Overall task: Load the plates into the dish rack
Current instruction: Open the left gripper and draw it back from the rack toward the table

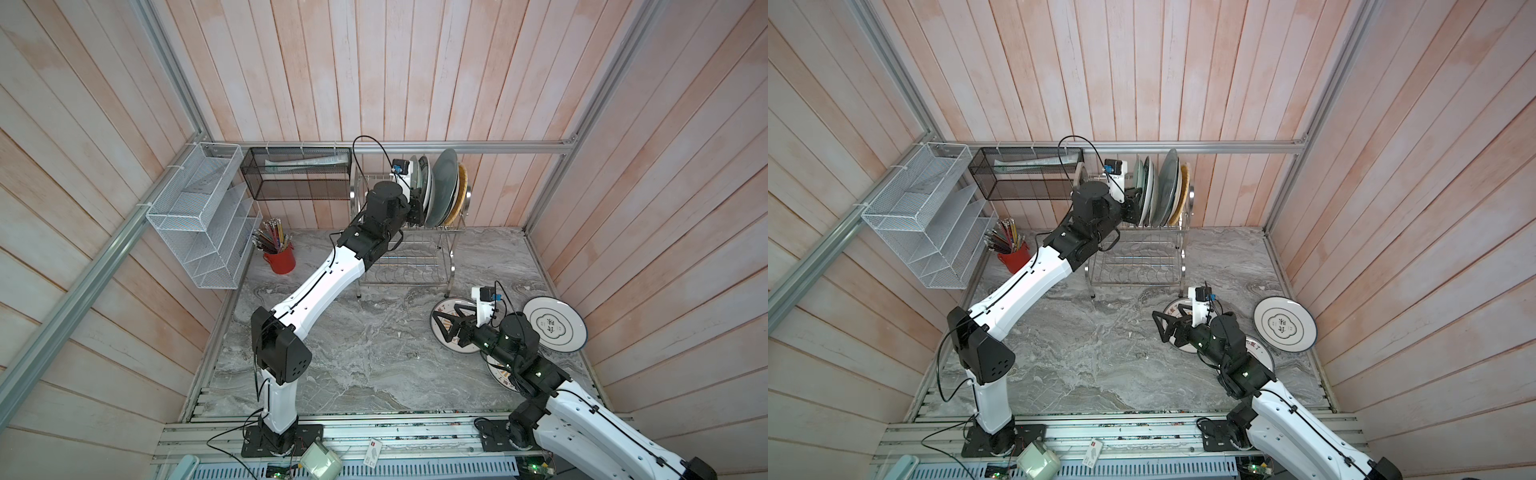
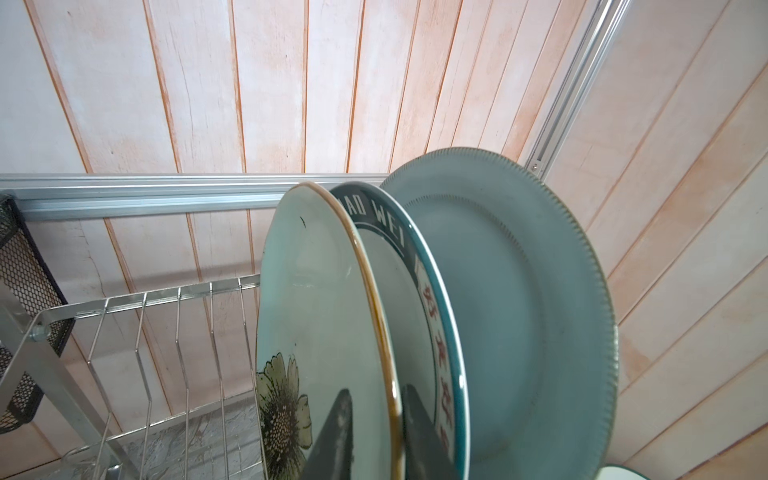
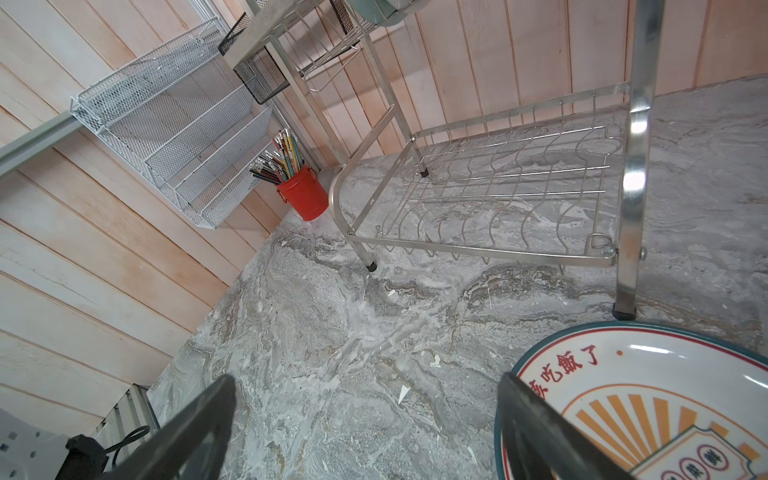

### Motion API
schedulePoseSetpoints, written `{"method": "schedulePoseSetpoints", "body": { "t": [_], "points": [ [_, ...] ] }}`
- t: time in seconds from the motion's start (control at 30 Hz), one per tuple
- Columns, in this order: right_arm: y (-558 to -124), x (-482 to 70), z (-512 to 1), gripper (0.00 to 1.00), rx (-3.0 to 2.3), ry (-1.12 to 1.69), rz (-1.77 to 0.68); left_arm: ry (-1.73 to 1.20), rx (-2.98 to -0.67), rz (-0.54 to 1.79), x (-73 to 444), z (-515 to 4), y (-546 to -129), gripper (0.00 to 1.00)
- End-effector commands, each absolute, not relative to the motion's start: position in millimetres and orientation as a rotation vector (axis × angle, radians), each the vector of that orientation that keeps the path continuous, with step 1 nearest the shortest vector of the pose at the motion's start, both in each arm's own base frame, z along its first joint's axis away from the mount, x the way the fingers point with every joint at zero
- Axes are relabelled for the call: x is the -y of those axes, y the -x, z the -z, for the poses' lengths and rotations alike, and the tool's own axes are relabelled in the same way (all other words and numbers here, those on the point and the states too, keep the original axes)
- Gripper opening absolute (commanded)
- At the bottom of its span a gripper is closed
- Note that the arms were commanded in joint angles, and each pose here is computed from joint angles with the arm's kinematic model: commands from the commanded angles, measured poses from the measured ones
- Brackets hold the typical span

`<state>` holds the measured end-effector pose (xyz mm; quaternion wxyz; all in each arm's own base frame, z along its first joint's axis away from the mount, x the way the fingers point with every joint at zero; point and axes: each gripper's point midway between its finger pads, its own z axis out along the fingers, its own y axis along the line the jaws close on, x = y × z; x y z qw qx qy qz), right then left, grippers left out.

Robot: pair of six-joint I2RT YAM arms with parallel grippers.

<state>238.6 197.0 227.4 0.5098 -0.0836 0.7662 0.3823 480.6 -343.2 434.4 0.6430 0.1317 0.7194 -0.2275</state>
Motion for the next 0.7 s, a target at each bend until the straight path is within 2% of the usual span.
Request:
{"method": "schedulePoseSetpoints", "body": {
  "t": [0.0, 0.23, 0.43, 0.53, 0.67],
  "points": [
    [-236.7, -195.6, -229.9, 0.98, -1.836, 0.192, -0.936, -0.276, -1.604, 0.511, 334.2, -457.5, -476.4, 0.24],
    [-233.2, -192.5, -234.1, 0.98, -1.824, 0.18, -0.944, -0.279, -1.572, 0.529, 325.8, -486.7, -463.1, 0.27],
    [-232.3, -188.4, -236.7, 0.98, -1.831, 0.174, -0.925, -0.306, -1.539, 0.578, 311.1, -516.4, -433.1, 0.3],
    [-231.9, -187.2, -237.8, 0.98, -1.842, 0.176, -0.912, -0.352, -1.54, 0.636, 302.0, -522.1, -407.1, 0.36],
    [-236.4, -179.7, -227.1, 0.98, -1.908, 0.134, -0.849, -0.427, -1.55, 0.764, 286.1, -504.0, -359.8, 0.6]
  ]
}}
